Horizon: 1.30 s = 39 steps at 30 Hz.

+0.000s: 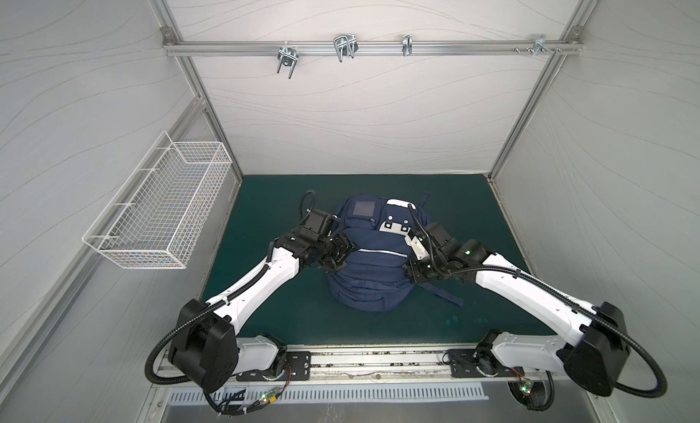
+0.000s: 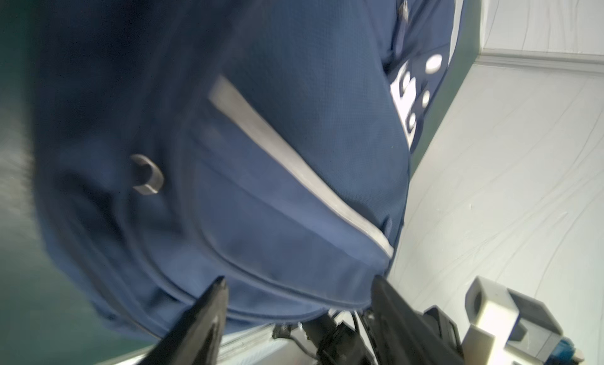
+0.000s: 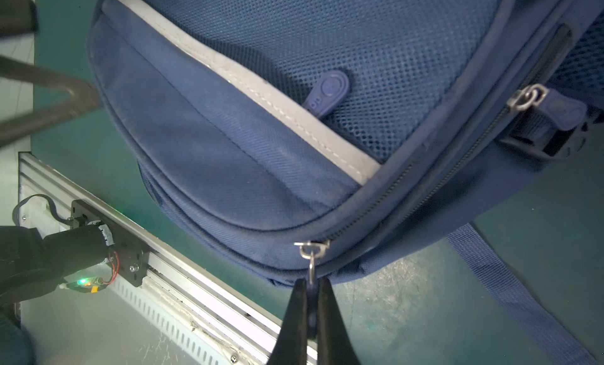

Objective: Pack the student bag
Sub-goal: 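Drag the zipper pull along the pocket edge with the right gripper while the left holds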

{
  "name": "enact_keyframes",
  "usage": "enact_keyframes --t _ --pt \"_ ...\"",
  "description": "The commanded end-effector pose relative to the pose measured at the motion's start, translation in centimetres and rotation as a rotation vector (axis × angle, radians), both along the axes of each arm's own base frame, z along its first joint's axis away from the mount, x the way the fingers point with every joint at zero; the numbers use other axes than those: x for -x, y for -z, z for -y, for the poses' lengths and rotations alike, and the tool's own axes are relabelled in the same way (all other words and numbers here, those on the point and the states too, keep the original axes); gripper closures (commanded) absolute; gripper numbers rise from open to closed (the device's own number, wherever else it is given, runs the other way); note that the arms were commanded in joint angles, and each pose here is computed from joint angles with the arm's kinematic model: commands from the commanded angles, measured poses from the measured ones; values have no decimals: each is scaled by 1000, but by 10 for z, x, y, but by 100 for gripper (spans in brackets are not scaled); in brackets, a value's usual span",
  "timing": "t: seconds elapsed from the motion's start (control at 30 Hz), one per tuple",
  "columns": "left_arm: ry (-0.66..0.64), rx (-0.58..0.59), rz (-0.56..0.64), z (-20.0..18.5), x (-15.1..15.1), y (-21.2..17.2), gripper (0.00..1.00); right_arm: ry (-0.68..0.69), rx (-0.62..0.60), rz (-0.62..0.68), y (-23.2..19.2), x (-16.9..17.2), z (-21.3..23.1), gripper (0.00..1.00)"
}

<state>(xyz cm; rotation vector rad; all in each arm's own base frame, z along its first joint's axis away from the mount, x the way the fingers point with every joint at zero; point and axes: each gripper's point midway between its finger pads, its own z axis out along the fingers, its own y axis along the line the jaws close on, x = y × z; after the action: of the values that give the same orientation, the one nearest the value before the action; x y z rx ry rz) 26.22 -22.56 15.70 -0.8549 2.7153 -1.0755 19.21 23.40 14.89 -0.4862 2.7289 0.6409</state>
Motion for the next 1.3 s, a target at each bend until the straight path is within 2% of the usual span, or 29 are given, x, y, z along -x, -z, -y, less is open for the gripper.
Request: enact_keyframes --t 0.0,0.13,0.23,0.3,0.43,0.53,0.7,0.97,1.13,1.27 --pt "-23 53 -36 24 3 -4 29 -47 -42 -5 -10 8 -10 100" --pt "-1 80 -56 47 -4 -1 32 -48 -46 -2 -9 8 -10 100" --pt "-12 88 -47 55 -16 0 41 -53 -51 5 -11 10 -10 100" --pt "-12 94 -35 61 -26 -3 51 -55 -54 10 -12 11 -9 100" --pt "-5 116 -35 70 -34 -8 82 -47 -33 21 -12 10 -4 100" --pt "7 94 -16 67 -33 -14 100 -13 5 36 -10 5 9 100" --pt "21 17 28 50 -25 -25 100 62 69 49 -1 -8 40 100" --pt "31 -29 52 35 -14 -30 100 216 144 29 15 -34 80 100" --pt "26 -19 36 33 -8 -21 100 247 128 33 18 -61 79 100" --pt "29 -2 0 37 -5 -6 100 244 160 39 20 -83 74 100"
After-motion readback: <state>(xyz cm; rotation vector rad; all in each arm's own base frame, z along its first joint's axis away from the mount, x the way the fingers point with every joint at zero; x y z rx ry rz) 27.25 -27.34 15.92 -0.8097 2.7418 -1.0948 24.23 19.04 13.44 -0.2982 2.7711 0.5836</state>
